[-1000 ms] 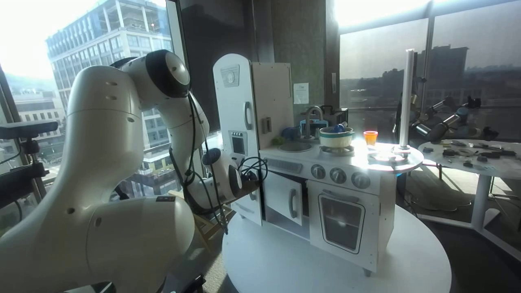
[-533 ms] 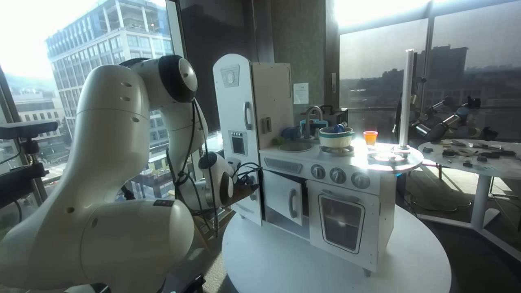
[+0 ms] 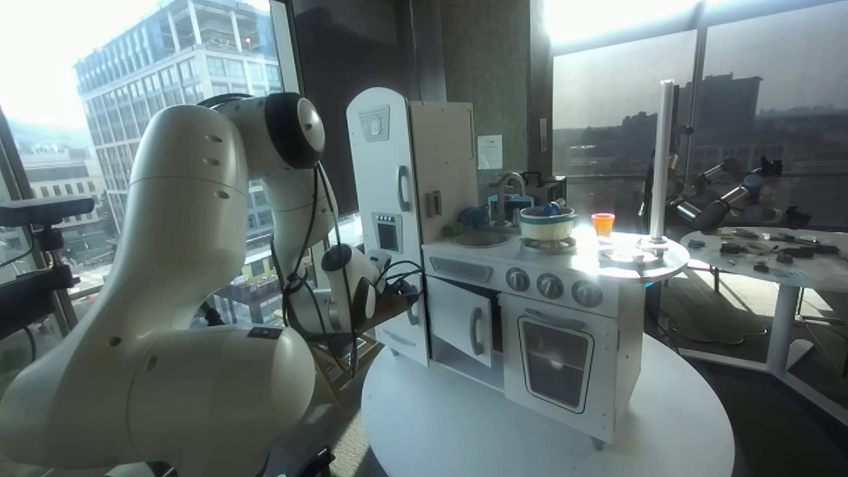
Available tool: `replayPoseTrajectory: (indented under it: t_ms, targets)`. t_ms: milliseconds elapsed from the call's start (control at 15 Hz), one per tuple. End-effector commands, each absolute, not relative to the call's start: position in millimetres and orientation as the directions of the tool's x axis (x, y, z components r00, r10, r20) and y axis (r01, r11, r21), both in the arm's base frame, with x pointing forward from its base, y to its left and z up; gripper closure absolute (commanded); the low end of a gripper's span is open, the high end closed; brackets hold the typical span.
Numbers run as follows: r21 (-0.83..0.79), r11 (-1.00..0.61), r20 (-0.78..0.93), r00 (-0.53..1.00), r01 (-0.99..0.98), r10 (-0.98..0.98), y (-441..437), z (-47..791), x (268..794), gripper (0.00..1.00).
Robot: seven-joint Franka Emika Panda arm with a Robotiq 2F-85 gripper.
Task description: Close the middle cabinet door at the bottom and then open the bottom left and top left cabinet doors
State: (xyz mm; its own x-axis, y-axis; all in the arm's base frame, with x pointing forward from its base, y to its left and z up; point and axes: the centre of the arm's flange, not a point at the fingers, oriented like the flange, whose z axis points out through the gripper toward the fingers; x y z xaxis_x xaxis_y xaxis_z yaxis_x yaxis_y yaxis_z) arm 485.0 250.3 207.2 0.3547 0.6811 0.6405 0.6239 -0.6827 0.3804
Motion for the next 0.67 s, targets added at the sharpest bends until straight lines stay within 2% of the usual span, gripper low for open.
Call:
replayPoseTrajectory:
  t_ms: [0,200,400,600]
  targets:
    - [0.405,-0.684,0.649,0.337,0.606,0.682,262.2,215.6,497.5,0.0]
    - [0.399,-0.7,0.638,0.37,0.592,0.676,257.8,215.0,502.8,0.0]
    - [0.351,-0.727,0.586,0.468,0.589,0.662,244.5,206.3,503.1,0.0]
    - [0.371,-0.729,0.583,0.466,0.576,0.665,234.9,205.9,507.2,0.0]
